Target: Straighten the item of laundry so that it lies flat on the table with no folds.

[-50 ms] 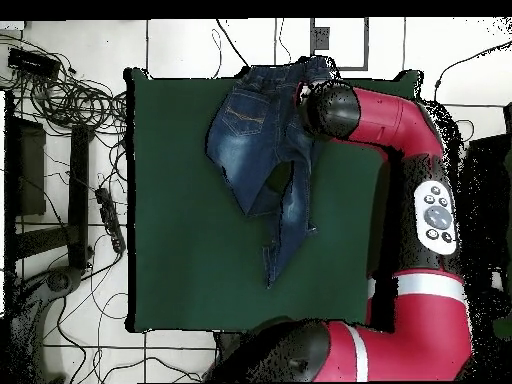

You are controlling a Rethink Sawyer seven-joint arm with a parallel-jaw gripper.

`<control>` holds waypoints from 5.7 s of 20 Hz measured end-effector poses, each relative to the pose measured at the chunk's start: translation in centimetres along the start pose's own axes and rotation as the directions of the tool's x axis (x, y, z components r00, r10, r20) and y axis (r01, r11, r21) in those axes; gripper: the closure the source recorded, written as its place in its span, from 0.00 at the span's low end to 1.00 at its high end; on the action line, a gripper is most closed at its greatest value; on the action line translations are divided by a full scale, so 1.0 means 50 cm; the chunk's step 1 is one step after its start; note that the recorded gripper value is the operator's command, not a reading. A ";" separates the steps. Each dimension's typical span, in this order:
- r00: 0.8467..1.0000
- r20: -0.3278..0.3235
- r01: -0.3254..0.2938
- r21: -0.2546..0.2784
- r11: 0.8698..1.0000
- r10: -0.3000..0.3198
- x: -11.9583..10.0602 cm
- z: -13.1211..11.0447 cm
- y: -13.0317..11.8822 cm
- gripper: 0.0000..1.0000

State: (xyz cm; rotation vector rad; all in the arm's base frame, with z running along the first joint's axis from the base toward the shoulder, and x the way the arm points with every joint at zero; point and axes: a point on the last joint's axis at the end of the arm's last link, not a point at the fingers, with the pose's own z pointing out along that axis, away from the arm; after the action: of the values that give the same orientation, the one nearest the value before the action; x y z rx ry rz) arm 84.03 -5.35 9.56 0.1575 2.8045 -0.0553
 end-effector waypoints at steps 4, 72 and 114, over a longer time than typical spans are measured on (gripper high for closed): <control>0.999 -0.016 0.041 0.001 0.999 -0.041 -0.025 -0.096 0.053 1.00; 0.981 -0.049 -0.188 0.046 0.981 0.190 0.642 -0.454 0.551 1.00; 0.897 -0.065 -0.435 0.049 0.899 0.438 1.001 -0.460 0.605 0.00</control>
State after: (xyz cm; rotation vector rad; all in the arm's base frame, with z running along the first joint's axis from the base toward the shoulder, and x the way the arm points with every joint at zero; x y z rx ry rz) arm 33.09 31.13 14.26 0.8084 2.7700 0.0110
